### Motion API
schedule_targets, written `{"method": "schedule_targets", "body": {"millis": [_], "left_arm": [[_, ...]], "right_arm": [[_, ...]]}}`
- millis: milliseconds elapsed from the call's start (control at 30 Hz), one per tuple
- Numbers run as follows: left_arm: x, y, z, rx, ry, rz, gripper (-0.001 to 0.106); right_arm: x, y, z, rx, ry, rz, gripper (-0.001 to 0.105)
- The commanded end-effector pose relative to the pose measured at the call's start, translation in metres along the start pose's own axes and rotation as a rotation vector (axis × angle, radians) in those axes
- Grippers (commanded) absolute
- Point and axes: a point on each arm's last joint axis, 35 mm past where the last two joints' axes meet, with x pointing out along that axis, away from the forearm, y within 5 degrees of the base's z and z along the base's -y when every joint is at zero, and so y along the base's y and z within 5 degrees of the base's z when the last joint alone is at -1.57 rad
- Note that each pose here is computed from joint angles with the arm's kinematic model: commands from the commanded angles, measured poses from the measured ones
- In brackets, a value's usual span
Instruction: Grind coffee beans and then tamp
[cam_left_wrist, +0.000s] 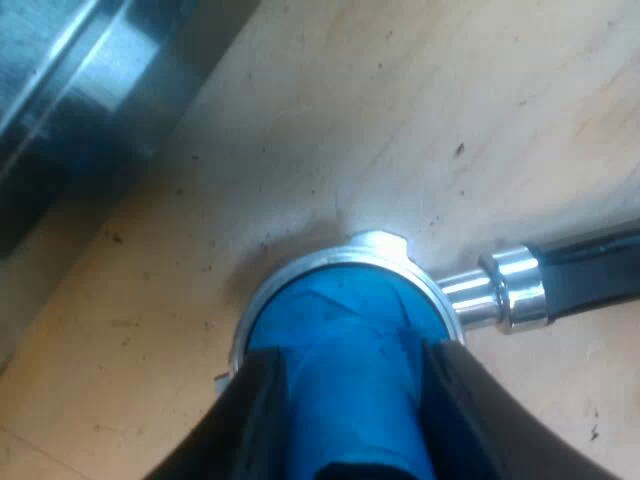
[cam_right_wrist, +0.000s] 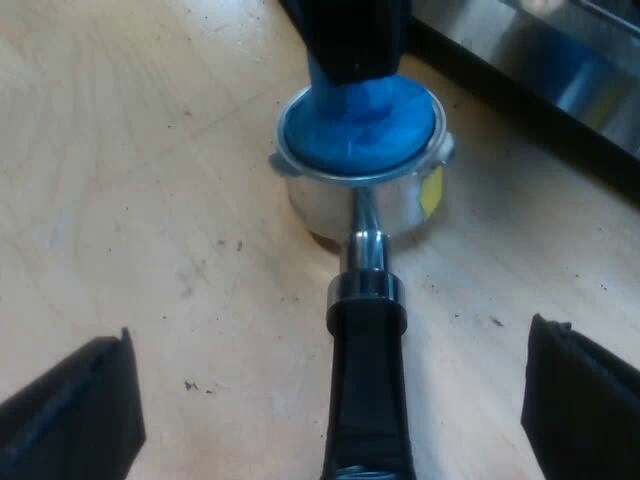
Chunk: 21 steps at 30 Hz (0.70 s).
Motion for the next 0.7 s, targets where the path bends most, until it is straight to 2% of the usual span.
{"method": "schedule_targets", "body": {"millis": [33, 467, 600, 700], "left_arm": [[0.005, 0.000, -0.006, 0.012, 0.001, -0.001, 0.000], [0.034, 0.010, -0.050, -0.013, 0.122, 0.010, 0.000], [0.034, 0.010, -0.050, -0.013, 0.122, 0.010, 0.000], [0.027, 0.007, -0.038, -0.007, 0.091, 0.007, 0.000]], "right_arm": [[-0.001, 0.000, 0.002, -0.007, -0.013, 0.002, 0.079], [-0.001, 0.000, 0.002, -0.007, -0.013, 0.002, 0.079], [-0.001, 0.000, 0.002, -0.007, -0.013, 0.002, 0.079], [-0.001, 0.000, 0.002, -0.007, -0.013, 0.002, 0.079]]}}
